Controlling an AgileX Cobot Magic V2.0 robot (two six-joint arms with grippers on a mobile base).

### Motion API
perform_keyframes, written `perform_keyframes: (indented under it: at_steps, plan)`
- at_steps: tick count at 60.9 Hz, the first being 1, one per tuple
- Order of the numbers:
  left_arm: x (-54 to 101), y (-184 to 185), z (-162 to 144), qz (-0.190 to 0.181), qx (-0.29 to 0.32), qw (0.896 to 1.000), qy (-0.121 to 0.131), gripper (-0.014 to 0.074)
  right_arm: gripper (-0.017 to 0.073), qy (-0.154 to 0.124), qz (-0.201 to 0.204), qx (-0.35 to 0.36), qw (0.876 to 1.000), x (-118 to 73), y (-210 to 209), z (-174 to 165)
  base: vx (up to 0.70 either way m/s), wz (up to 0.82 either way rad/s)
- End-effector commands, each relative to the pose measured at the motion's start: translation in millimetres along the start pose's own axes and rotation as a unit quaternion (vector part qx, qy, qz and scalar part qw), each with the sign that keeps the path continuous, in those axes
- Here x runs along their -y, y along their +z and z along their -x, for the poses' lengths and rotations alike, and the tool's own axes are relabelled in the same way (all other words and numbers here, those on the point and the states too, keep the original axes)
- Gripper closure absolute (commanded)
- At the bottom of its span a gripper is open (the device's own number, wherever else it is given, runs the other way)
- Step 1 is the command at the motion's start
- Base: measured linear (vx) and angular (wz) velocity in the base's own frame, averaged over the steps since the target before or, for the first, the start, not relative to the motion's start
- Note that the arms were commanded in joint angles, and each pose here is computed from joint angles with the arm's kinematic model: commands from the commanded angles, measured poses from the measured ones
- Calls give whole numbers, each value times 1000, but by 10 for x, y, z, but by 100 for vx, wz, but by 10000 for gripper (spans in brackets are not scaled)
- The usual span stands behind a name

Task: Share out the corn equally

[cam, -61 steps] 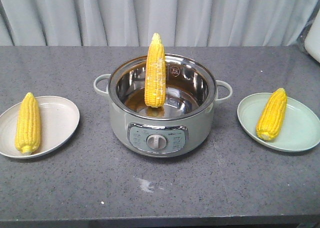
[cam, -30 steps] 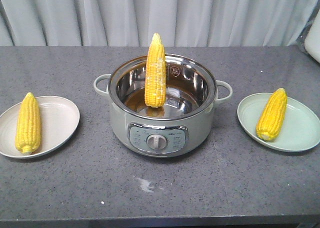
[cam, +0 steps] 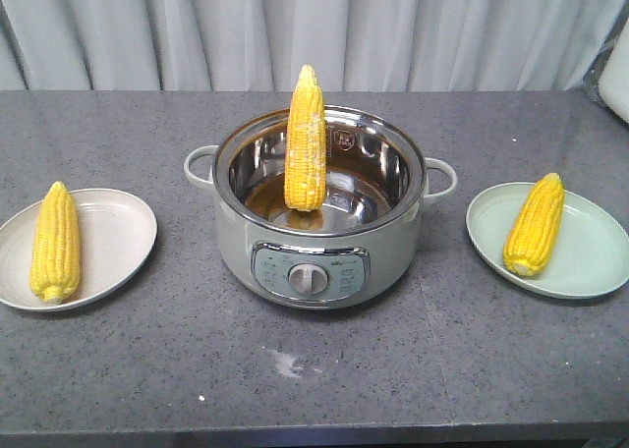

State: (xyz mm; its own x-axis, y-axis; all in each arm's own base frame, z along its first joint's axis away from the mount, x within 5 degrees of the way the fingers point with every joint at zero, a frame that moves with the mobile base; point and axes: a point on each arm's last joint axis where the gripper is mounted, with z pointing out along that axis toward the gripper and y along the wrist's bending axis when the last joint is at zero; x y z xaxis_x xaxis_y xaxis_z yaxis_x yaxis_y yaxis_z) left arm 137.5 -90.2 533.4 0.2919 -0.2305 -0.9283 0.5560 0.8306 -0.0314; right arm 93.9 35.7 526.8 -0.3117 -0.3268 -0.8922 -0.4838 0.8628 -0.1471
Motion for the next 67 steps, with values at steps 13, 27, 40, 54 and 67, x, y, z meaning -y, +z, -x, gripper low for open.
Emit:
perform_keyframes:
  at_steps: [13,27,40,54,67]
  plan:
    - [9,263,-332,2,-104,995,-5,449,561,-2,0,15,1000,-9,-36,40,0,0]
    - [10,474,-493,3,-137,991,-12,449,561,-2,0,15,1000,-9,-36,40,0,0]
    - [-68,912,-498,22,-165,986,-7,449,561,-2,0,15,1000,-9,-36,40,0,0]
    - [-196,1262,-753,53,-262,963,-26,386,561,-2,0,15,1000,-9,-36,40,0,0]
    - [-196,1535,-1095,53,-301,949,-71,136,561,-2,0,15,1000,-9,-36,40,0,0]
